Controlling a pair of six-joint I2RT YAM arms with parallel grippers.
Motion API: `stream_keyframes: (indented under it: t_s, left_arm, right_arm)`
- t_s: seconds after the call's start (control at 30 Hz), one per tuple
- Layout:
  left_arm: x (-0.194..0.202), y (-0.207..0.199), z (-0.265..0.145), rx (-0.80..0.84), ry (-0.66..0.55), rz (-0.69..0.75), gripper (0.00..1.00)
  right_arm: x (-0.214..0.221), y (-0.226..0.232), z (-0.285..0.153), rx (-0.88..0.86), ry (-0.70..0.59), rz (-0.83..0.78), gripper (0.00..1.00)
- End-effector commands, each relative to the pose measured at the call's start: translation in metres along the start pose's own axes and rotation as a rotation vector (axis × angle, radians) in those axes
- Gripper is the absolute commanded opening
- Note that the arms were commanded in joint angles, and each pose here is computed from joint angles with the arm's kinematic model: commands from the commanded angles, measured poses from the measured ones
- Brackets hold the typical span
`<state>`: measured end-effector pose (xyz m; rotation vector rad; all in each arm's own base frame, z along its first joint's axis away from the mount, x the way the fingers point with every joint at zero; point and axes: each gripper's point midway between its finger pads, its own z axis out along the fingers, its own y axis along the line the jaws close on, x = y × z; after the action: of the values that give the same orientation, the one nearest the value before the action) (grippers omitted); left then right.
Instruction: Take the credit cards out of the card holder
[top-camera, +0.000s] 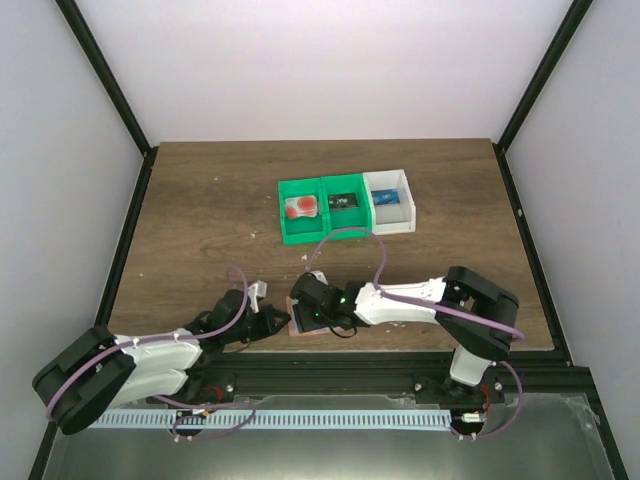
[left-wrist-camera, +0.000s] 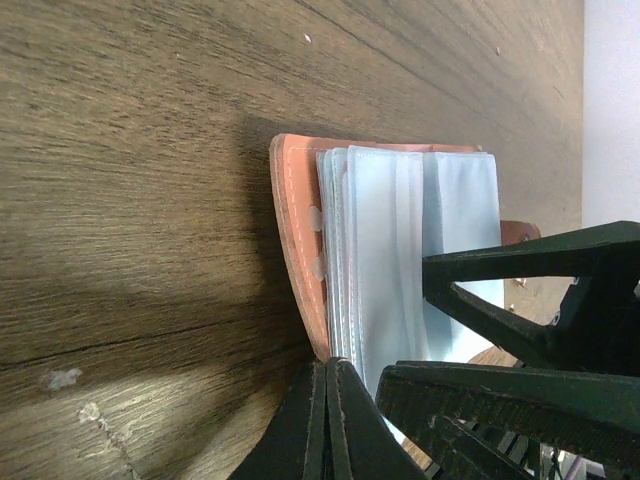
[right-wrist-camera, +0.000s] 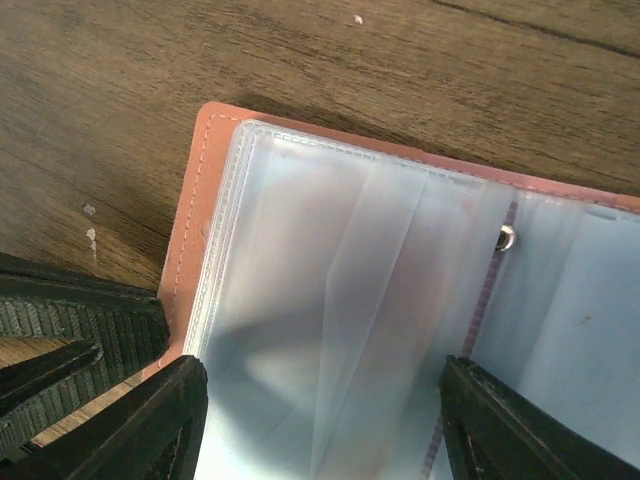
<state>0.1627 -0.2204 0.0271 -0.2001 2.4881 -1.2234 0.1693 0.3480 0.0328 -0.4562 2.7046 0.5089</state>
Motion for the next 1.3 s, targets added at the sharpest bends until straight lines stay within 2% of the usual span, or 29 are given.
stream_keyframes:
  t_s: [0.0,0.17,0.57,1.27]
  left_arm:
    - [-0.003,-0.009,0.000,0.026,-0.007,0.015,0.00]
    - [-0.004,-0.011,0.001,0.027,-0.005,0.020,0.00]
    - [-0.003,-0.011,0.001,0.025,-0.002,0.018,0.00]
    - [-0.002,-0.008,0.000,0.019,-0.006,0.011,0.00]
  right_arm:
    - [-0.002,0.007,0.003,-0.015,0.010,0.000,0.66]
    - [-0.002,0.009,0.005,-0.023,0.015,0.000,0.68]
    - [0.002,-0.019,0.005,0.118,0.011,0.007,0.68]
    - [-0.003,-0.048,-0.015,0.249,-0.045,0.014,0.59]
